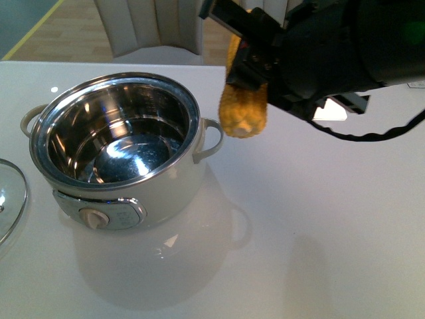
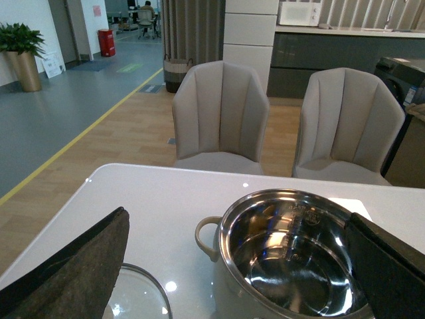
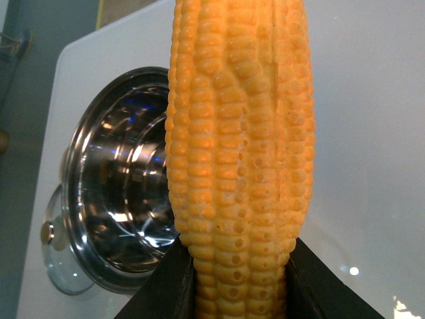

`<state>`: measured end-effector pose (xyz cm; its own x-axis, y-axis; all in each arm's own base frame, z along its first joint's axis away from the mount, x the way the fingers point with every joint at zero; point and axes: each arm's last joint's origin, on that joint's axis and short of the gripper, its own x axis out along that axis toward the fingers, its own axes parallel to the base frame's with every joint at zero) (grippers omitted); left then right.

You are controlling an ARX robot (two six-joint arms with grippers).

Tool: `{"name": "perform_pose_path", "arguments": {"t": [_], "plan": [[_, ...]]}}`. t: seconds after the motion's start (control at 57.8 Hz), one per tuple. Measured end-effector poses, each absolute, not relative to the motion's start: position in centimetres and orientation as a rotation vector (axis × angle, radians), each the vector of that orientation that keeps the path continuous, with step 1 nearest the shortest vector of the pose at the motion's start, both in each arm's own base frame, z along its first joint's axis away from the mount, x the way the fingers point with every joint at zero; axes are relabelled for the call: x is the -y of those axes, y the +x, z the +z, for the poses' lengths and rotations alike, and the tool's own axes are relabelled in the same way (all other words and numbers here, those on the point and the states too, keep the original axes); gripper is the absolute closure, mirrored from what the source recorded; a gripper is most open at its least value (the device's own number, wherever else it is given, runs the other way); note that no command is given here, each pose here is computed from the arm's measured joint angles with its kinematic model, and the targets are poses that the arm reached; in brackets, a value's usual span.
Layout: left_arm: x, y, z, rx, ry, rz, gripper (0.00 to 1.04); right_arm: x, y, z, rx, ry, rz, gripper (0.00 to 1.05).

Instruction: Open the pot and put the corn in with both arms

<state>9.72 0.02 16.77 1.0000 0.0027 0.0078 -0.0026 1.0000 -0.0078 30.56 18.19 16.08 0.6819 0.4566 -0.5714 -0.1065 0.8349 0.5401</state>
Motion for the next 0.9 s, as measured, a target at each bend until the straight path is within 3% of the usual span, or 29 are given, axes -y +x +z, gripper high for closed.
{"name": "perform_pose_path", "arguments": {"t": [0.38,0.899], "plan": [[0.0,9.7,16.8,0.008,-0.008,0.003,0.07,-23.4,31.7,15.8,-0.833,0.667,0.45,0.82],[0.0,9.7,16.8,0.008,-0.008,0.003,0.07,-27.7,33.2,14.3,-0.904,0.683,0.472,0.82]]}}
